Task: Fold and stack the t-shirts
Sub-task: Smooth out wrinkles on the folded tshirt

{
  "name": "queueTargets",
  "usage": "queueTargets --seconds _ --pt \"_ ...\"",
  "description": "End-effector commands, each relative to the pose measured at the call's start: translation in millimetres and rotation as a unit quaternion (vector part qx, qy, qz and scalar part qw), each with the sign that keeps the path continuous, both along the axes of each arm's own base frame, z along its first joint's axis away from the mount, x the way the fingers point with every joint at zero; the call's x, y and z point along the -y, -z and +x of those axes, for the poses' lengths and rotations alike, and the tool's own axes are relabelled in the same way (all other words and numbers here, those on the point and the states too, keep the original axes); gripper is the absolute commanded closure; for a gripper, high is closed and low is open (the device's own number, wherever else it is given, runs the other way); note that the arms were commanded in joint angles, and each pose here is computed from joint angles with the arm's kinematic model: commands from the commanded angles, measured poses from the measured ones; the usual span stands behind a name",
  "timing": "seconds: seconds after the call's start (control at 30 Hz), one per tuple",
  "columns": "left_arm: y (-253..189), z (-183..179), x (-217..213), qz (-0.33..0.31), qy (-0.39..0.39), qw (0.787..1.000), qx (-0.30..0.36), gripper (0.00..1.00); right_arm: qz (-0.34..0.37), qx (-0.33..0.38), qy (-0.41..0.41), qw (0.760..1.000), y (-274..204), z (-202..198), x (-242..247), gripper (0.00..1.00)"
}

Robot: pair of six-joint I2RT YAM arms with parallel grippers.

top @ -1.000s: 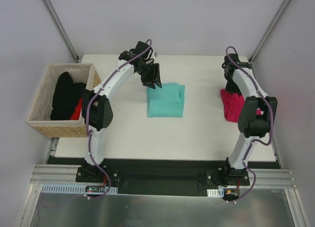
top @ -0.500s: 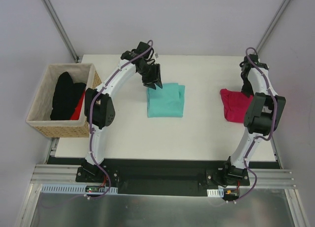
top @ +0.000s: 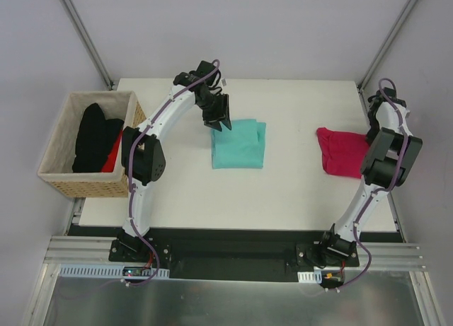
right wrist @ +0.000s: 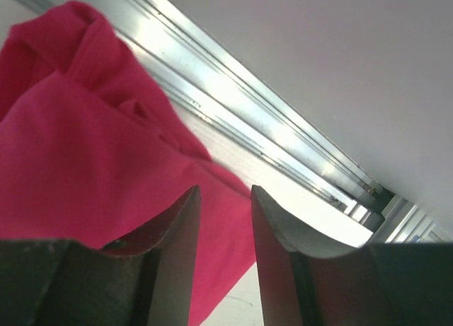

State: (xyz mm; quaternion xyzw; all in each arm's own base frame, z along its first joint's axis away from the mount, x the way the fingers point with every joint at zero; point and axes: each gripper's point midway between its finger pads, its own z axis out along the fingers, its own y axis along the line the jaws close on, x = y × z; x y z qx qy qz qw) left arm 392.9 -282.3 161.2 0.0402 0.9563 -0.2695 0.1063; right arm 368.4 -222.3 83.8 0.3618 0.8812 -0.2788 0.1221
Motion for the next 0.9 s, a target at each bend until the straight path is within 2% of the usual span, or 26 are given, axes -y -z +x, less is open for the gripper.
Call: queueTargets --seconds 0.0,0.33,0.63,0.87 --pt "-13 1 -7 0.011 -0.004 1.0 0.012 0.59 0.002 0.015 0.024 1.0 0 4 16 0.62" --pt "-14 5 -10 0.014 -0.011 1.0 0.01 0.59 0.011 -0.008 0.041 0.999 18 -5 31 0.63" --pt "-10 8 -12 0.016 -0.015 1.0 0.007 0.59 -0.002 -0.012 0.046 0.999 13 -7 35 0.64" --pt "-2 14 -18 0.033 -0.02 0.999 0.011 0.55 -0.007 0.061 0.031 0.998 -30 4 22 0.61"
